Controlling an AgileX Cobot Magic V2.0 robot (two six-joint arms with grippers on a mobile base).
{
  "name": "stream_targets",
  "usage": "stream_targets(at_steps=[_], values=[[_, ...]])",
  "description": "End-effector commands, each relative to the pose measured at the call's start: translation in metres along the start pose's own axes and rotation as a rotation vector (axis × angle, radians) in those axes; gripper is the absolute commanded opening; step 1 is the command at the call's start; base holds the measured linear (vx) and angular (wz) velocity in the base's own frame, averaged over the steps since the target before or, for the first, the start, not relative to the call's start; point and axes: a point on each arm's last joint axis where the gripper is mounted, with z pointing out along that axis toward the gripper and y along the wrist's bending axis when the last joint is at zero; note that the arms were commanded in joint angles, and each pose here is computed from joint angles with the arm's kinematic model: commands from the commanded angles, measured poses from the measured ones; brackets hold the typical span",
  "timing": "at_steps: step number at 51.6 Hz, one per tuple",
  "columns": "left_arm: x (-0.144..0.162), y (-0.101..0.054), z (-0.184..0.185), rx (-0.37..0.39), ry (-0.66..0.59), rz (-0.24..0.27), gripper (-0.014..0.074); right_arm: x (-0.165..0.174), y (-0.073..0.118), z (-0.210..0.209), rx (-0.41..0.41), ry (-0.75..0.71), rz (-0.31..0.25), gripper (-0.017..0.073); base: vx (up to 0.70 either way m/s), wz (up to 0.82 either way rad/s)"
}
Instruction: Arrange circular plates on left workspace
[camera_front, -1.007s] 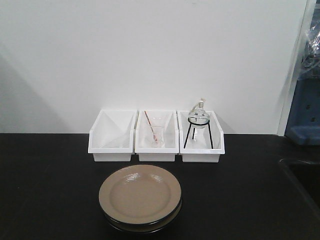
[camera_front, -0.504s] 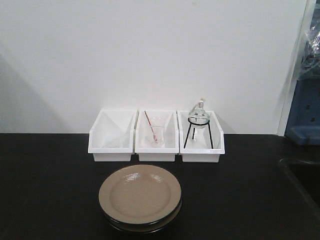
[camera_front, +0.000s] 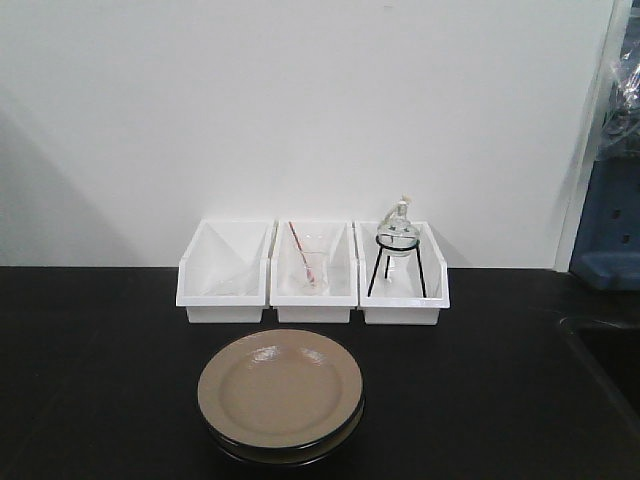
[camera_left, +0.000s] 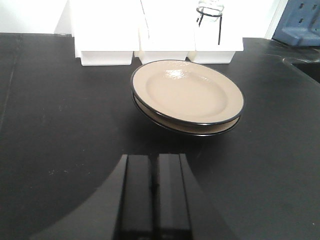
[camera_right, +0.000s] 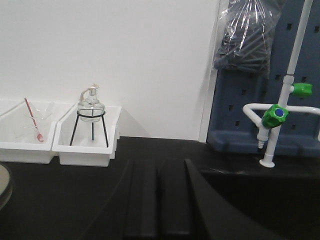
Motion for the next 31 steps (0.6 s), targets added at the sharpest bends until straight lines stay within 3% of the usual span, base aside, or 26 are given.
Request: stream_targets(at_steps=[1,18,22,25,27,31], values=[[-0.012,-0.001,-0.002,0.006,-0.054,-0.035,0.0,-0.011,-0.005,0.0,0.05,-0.04,-0.049,-0.0002,0.0,0.0],[-0.01,-0.001,-0.002,0.003,-0.046,-0.019,0.0,-0.011,-0.005,0.0,0.05,-0.04,-0.049,-0.0002,0.0,0.0],[-0.007,0.001,-0.004,-0.032,-0.016,0.066,0.0,-0.011,-0.005,0.0,0.05,-0.04,-0.049,-0.0002,0.0,0.0],[-0.002,0.003,-0.007,-0.076,0.043,0.2,0.0,-0.011,-0.005,0.0,0.05,-0.04,-0.049,-0.0002,0.0,0.0],[-0.001,0.007,-0.009,-0.122,0.063,0.258,0.0,-0.011,-0.005,0.0,0.05,-0.04,-0.049,-0.0002,0.0,0.0],[0.001,0.012,-0.012,-0.186,0.086,0.281,0.0,-0.011,-0.005,0.0,0.05,-0.04,-0.049,-0.0002,0.0,0.0]])
